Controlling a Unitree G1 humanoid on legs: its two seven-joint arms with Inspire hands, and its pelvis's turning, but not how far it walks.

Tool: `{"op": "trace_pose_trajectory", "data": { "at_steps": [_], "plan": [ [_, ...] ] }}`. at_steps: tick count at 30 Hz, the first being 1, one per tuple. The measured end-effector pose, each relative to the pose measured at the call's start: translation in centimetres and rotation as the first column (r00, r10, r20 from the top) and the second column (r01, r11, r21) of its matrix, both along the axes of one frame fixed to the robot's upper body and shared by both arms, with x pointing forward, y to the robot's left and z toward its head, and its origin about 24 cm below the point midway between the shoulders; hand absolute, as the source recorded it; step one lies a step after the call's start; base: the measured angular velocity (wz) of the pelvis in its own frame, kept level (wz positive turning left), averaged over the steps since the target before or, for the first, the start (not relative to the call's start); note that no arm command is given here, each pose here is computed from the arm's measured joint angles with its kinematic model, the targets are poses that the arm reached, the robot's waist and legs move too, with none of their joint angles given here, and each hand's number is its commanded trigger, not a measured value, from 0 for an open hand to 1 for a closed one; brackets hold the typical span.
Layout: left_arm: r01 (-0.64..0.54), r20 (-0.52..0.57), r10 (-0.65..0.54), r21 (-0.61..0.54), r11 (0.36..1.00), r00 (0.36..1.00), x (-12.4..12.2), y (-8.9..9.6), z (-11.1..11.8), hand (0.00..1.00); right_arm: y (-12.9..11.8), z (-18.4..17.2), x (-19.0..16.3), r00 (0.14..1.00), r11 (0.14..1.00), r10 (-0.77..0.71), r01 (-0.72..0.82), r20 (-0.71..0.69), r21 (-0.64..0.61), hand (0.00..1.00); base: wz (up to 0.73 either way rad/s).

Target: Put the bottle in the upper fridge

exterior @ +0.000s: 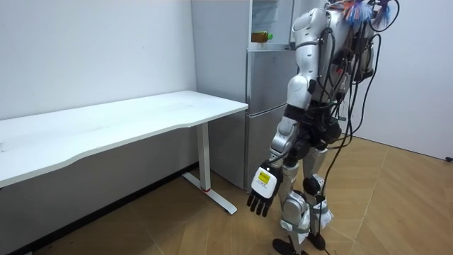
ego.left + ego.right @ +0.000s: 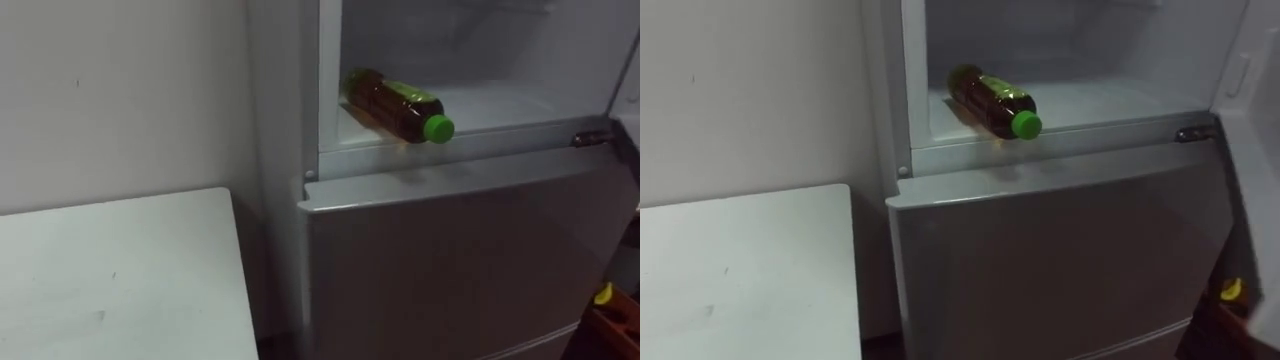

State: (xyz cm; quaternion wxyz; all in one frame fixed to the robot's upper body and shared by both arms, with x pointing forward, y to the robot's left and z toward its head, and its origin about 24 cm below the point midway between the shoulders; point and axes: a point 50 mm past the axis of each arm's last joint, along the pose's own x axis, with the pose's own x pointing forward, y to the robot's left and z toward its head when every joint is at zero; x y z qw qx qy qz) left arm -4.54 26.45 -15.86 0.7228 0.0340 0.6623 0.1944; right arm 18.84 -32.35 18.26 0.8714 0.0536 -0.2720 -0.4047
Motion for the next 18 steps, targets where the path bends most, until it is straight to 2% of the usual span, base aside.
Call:
{"op": "trace_pose_trajectory", "data": {
  "at_steps": [5,11,18],
  "plan": [
    [0.046,-0.02,-0.046,-0.014,0.999,0.999,0.4,-0.3,-0.2,0.0,1.5,1.6,0.7,0.998,0.991,0.059,-0.055,0.035,-0.12,0.0,0.04],
    [0.068,-0.031,-0.068,-0.023,0.997,0.997,0.5,-0.5,-0.2,0.0,3.0,1.0,1.7,0.985,0.975,0.17,-0.168,-0.002,-0.146,0.0,0.04],
    [0.083,-0.013,-0.083,-0.018,0.996,0.996,1.0,-0.5,-0.2,0.0,3.9,0.6,2.2,0.972,0.959,0.234,-0.236,-0.033,-0.156,0.0,0.02]
  ]
}}
